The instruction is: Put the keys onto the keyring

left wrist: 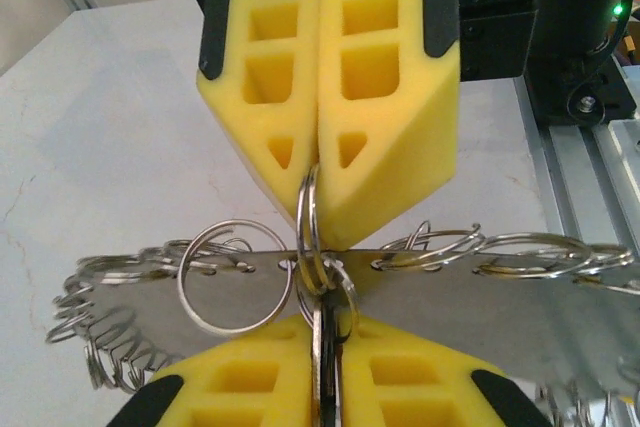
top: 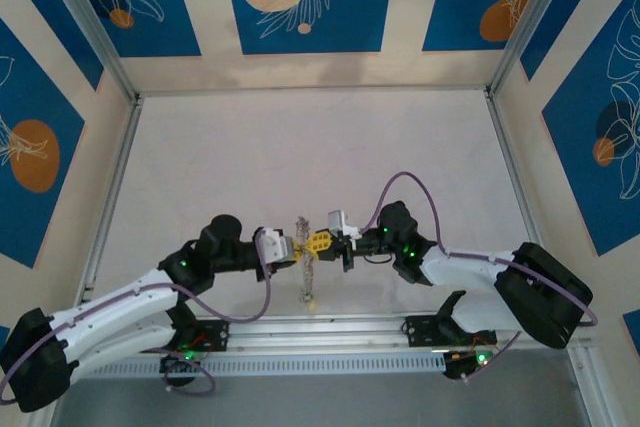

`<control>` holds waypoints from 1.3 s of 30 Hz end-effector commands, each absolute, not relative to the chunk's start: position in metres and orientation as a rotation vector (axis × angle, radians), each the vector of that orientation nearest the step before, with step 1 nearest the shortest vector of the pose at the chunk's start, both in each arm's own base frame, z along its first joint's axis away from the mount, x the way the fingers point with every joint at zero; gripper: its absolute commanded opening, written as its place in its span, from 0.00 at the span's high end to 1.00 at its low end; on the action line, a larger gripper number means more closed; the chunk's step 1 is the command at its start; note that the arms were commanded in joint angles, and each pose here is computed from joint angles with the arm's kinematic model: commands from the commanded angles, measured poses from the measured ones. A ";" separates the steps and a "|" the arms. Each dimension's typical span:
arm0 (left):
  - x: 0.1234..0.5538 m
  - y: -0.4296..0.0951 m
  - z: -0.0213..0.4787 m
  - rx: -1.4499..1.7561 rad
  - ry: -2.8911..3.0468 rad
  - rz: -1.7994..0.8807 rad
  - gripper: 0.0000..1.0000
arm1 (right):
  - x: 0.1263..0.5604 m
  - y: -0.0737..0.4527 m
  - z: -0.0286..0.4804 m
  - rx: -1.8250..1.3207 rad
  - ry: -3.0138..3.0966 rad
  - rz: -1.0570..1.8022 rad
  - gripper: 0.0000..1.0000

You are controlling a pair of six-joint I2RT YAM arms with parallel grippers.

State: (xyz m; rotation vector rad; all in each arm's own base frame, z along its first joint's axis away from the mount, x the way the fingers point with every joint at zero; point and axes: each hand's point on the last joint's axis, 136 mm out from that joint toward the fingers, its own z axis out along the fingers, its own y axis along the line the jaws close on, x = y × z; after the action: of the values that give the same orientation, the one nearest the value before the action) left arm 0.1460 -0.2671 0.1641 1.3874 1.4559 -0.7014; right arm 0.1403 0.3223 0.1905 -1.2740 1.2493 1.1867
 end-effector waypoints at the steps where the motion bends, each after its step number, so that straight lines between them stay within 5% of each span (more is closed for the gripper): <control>1: 0.143 -0.259 0.159 1.438 1.470 -0.666 0.90 | 0.146 0.323 0.203 -1.286 1.198 1.116 1.00; 9: 0.137 -0.255 0.163 1.570 1.484 -0.619 1.00 | 0.149 0.319 0.192 -1.312 1.245 1.050 1.00; 26: 0.146 -0.263 0.179 1.885 1.516 -0.528 1.00 | 0.147 0.313 0.161 -1.416 1.294 0.936 1.00; 33: 0.158 -0.273 0.181 2.021 1.499 -0.426 1.00 | 0.157 0.302 0.161 -1.341 1.285 0.915 0.65; 39: 0.164 -0.277 0.187 2.157 1.409 -0.272 1.00 | 0.166 0.281 0.168 -1.240 1.286 0.900 0.55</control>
State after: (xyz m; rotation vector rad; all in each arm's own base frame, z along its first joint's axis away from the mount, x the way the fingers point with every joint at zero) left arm 0.1629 -0.2791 0.1762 2.0704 1.5010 -0.3709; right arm 0.1636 0.2866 0.1510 -1.2905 1.3451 0.9027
